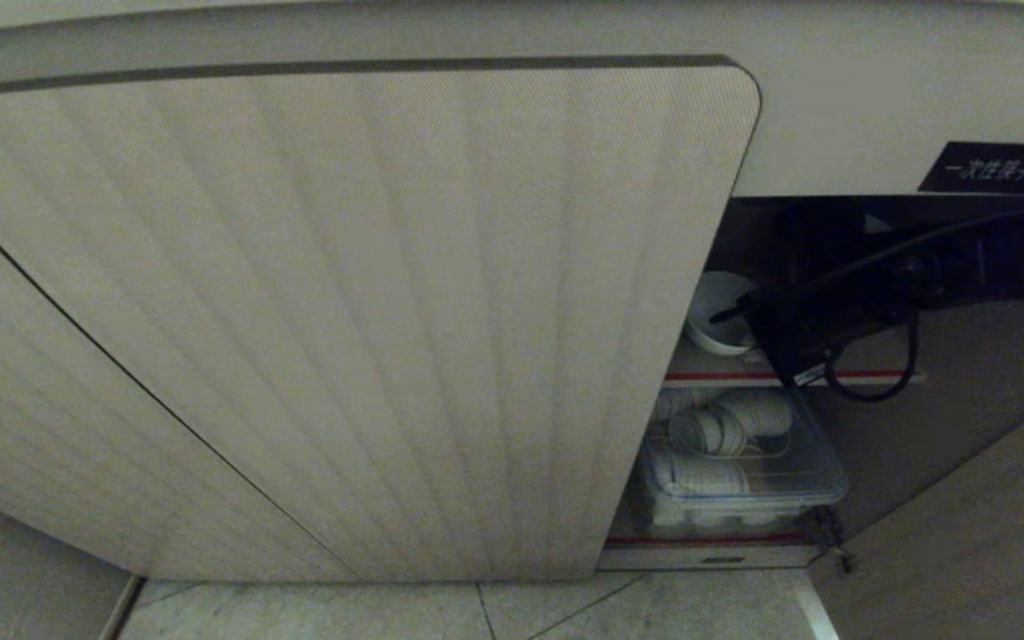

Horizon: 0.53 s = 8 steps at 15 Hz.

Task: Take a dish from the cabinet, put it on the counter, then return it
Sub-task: Put it back into the cabinet

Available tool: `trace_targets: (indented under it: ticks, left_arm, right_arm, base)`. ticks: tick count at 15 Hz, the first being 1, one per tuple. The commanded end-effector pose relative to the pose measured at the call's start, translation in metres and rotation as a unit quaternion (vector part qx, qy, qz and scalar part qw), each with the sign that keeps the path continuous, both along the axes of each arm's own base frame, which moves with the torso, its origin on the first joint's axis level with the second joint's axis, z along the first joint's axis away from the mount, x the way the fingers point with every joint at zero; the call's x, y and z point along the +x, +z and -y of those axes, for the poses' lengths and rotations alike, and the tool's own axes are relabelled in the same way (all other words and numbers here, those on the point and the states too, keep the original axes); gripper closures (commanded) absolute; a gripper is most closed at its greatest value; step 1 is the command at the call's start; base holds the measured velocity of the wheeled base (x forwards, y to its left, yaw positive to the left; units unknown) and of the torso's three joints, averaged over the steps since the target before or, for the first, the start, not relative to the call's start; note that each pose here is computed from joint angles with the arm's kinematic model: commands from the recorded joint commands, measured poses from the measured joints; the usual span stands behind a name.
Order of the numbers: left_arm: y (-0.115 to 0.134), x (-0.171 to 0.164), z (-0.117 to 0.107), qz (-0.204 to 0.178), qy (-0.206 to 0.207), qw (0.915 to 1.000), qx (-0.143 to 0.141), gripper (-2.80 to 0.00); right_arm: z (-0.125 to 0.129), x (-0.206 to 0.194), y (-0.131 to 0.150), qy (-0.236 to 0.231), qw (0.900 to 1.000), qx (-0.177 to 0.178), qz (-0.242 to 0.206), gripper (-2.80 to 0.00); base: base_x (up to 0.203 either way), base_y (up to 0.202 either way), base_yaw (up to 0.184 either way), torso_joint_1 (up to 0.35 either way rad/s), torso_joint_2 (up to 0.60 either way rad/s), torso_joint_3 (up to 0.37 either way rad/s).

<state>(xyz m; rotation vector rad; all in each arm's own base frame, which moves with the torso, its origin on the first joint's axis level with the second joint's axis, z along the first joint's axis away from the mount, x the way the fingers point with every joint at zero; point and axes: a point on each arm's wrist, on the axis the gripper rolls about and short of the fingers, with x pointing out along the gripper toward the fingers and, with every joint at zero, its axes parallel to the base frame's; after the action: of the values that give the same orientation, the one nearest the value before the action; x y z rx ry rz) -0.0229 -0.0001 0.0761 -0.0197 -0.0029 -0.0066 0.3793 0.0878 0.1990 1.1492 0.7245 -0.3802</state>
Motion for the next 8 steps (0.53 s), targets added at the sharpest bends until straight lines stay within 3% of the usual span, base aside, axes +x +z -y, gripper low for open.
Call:
trace_targets:
  ticks: [1, 8]
  left_arm:
    - [0.0, 0.0, 0.0, 0.0, 0.001, 1.0, 0.0, 0.0]
    - [0.0, 0.0, 0.0, 0.0, 0.0, 1.0, 0.0, 0.0]
  right_arm:
    - [0.0009, 0.0066, -0.0011, -0.006, 1.0, 0.001, -0.014, 0.0]
    - [0.0004, 0.0149, -0.0065, -0.007, 1.0, 0.0, -0.026, 0.0]
  base:
    - [0.0, 0.0, 0.0, 0.0, 0.0, 0.0]
    - [0.0, 0.0, 0.0, 0.0, 0.0, 0.0]
